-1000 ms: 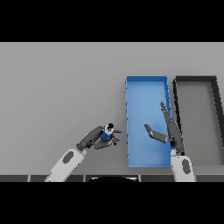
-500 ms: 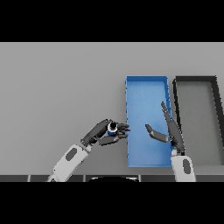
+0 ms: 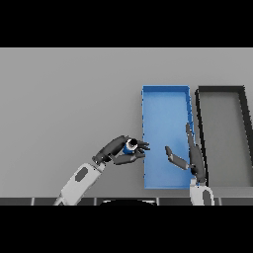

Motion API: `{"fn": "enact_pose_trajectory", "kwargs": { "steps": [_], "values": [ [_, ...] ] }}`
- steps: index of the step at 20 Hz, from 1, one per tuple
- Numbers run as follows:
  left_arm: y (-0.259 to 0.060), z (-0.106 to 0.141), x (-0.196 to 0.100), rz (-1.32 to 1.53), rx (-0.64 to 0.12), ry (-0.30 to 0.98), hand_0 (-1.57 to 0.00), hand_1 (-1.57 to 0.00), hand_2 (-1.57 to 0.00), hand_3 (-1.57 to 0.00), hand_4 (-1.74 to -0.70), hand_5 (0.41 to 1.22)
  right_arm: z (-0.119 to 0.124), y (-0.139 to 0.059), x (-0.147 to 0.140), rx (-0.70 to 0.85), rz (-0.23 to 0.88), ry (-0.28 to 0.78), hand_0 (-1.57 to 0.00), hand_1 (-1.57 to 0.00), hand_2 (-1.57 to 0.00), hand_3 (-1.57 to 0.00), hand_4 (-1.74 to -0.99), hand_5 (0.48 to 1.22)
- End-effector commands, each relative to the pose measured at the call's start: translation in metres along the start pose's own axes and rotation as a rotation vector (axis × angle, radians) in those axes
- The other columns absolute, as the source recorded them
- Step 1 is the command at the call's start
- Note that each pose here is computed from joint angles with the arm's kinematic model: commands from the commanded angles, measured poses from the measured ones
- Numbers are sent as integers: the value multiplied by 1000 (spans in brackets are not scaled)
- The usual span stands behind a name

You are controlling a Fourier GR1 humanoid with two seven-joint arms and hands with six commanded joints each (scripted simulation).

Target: Pick up the blue pipe and place it into the blue bin.

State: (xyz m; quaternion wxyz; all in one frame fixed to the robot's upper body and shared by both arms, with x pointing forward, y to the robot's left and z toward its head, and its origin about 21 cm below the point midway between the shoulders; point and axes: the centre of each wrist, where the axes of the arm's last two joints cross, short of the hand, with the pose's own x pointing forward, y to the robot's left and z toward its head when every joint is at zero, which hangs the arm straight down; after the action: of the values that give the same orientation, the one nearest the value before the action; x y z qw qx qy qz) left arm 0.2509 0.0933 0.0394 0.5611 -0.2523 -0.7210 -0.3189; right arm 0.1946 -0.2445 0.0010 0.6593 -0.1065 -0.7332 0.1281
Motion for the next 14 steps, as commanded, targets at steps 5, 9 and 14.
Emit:
{"fn": "enact_pose_trajectory", "kwargs": {
  "steps": [5, 9, 14],
  "values": [
    [-2, 0, 0, -7, -4, -5, -1571, -1571, -1571, -1571, -1474, 1221, 16, 7, 4, -91, -26, -14, 1, -11, -3, 1, -1194, 572],
    [-2, 3, 3, -13, -9, -7, -1571, -1571, -1571, -1571, -1475, 1221, 13, -9, 27, -33, -150, -230, 1, -14, -25, 1, -1175, 592],
    [0, 0, 4, -25, -9, 2, -1571, -1571, -1571, -1571, -1473, 1221, 9, -27, 82, 194, -126, -303, 1, -4, -8, 1, -1177, 567]
  ]
}}
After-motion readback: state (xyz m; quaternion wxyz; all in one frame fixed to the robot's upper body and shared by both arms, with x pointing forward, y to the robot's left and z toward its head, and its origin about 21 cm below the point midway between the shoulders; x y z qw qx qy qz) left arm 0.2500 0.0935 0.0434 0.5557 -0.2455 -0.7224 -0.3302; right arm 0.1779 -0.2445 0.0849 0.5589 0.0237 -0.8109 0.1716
